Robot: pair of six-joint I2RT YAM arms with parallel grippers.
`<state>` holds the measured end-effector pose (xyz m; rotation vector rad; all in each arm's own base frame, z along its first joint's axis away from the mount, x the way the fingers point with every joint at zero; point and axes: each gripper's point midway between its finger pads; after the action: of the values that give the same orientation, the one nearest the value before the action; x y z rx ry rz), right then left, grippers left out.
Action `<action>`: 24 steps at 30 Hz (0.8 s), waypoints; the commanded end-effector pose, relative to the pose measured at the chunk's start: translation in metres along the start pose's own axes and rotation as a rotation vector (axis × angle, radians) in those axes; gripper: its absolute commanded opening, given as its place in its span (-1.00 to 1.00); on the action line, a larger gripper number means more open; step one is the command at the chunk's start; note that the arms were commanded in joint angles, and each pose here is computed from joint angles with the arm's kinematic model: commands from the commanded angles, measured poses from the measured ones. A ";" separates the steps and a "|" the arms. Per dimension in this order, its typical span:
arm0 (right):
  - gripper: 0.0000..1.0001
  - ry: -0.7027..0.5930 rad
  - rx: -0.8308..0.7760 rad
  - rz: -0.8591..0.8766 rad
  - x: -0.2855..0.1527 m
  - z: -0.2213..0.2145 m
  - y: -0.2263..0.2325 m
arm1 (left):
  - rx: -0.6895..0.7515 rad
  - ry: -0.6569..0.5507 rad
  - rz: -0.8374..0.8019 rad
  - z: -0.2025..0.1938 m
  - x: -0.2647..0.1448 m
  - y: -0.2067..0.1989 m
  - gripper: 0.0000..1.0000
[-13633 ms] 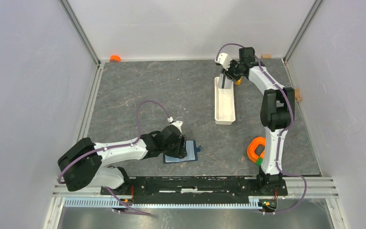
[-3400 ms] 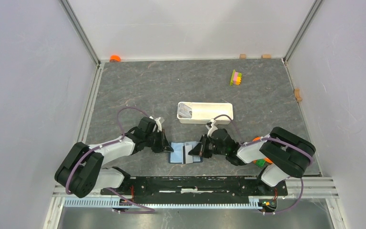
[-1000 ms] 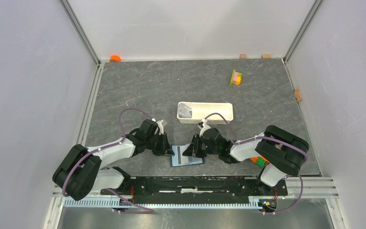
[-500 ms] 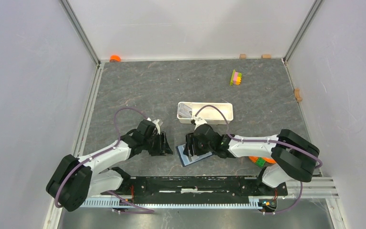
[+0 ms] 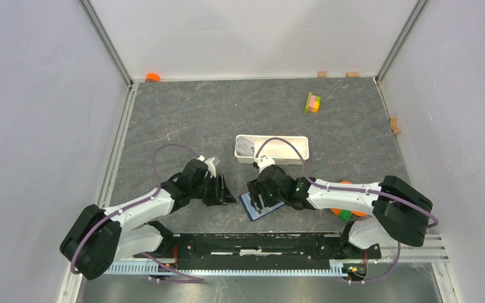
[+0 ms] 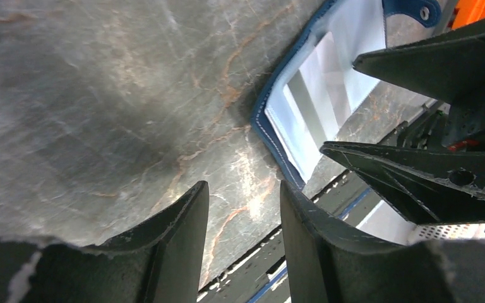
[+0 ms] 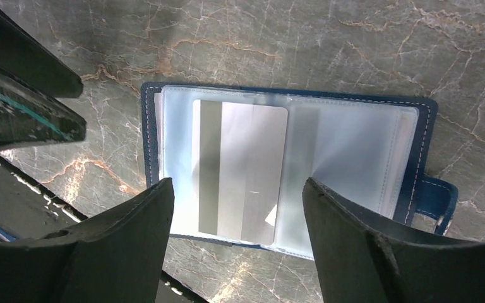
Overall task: Put the credit cards into the card holder
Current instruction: Insert the credit card into the card holder.
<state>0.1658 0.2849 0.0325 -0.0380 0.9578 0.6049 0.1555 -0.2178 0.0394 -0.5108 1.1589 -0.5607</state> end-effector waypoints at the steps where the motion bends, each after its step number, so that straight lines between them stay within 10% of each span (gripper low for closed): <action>1: 0.59 -0.031 -0.025 0.014 -0.004 0.010 0.003 | -0.032 -0.024 -0.099 0.004 0.011 -0.025 0.05; 24: 0.22 -0.045 0.053 0.268 0.001 0.003 0.045 | -0.063 0.007 -0.110 -0.013 0.043 -0.021 -0.70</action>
<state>0.1482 0.3038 0.0306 0.0669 0.9861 0.7336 0.1492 -0.2563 0.0158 -0.6035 1.1875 -0.6091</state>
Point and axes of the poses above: each gripper's point midway between its finger pads, its own x axis out along the fingers, its own y axis along the line the jaws close on, z = x × y
